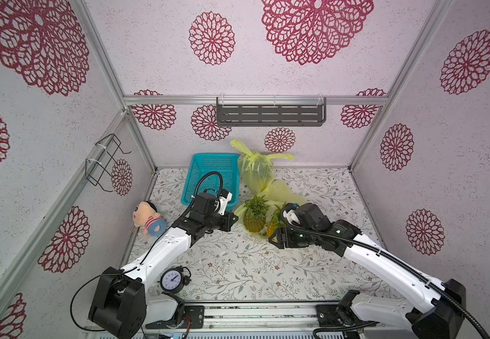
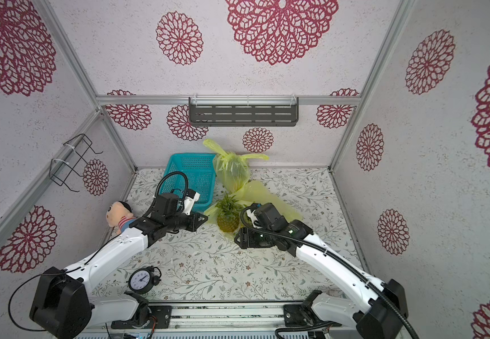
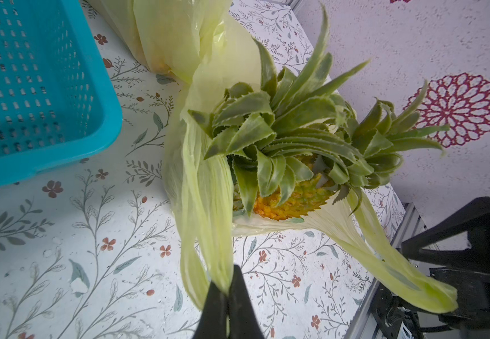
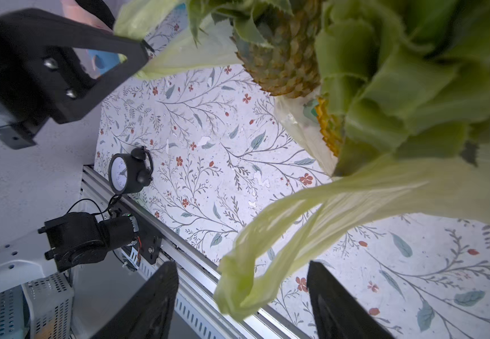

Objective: Place the pineapple into a plastic bag & tie a knot
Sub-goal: Adjust the plastic bag at the center of the board.

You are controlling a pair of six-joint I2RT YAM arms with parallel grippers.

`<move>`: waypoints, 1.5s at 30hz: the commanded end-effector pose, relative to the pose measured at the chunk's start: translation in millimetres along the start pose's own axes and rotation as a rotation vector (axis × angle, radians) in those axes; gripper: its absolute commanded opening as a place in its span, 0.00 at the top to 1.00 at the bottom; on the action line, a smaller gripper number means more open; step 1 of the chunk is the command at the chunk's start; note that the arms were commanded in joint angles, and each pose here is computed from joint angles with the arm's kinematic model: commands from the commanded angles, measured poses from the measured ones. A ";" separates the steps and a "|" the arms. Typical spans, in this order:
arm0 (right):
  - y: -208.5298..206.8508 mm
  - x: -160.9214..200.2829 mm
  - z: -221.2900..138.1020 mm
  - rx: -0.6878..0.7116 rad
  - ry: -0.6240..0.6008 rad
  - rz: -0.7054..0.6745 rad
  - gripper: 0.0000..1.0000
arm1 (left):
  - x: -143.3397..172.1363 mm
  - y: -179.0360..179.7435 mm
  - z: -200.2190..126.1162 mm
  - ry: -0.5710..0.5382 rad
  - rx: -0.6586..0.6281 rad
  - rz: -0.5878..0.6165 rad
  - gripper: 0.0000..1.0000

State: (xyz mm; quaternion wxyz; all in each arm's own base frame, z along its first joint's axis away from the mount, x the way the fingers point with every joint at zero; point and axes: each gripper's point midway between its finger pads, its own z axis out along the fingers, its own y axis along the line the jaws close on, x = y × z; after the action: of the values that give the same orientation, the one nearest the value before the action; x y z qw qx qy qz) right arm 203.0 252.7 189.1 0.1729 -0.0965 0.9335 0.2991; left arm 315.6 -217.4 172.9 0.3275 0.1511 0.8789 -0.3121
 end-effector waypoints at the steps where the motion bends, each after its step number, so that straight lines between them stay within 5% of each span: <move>1: -3.2 -7.8 3.5 0.050 -0.035 0.007 0.32 | -13.5 -9.3 -9.8 -0.044 0.010 0.027 1.00; 4: -12.4 -11.0 4.5 0.104 -0.053 0.005 0.44 | -14.4 -9.8 -10.5 -0.046 0.009 0.029 1.00; 8: -20.9 -22.9 -4.8 0.179 -0.104 -0.012 0.88 | -18.3 -12.9 -14.0 -0.054 0.017 0.025 1.00; 10: -24.6 -33.8 -17.4 0.227 -0.157 -0.033 1.00 | -22.4 -19.1 -20.1 -0.059 0.034 0.028 1.00; 22: -36.9 -116.8 -128.0 0.267 -0.483 -0.041 1.00 | -85.0 -54.9 -78.5 -0.187 0.091 -0.008 1.00; 33: -36.4 -209.5 -212.6 0.242 -0.741 -0.081 1.00 | -176.4 -53.3 -147.2 -0.364 -0.010 -0.016 1.00; 39: -17.6 -249.0 -236.5 0.143 -0.813 -0.124 1.00 | -218.7 -55.0 -177.7 -0.448 -0.048 -0.005 1.00; 45: -17.3 -252.4 -229.1 0.108 -0.793 -0.133 1.00 | -220.2 -56.8 -185.5 -0.467 -0.049 -0.009 1.00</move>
State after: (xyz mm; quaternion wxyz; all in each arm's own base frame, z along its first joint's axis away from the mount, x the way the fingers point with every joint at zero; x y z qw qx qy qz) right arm 383.8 122.1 412.0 0.4939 -0.0017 0.8371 0.2350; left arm 365.1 -164.2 436.4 0.4951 0.0731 0.8033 -0.3229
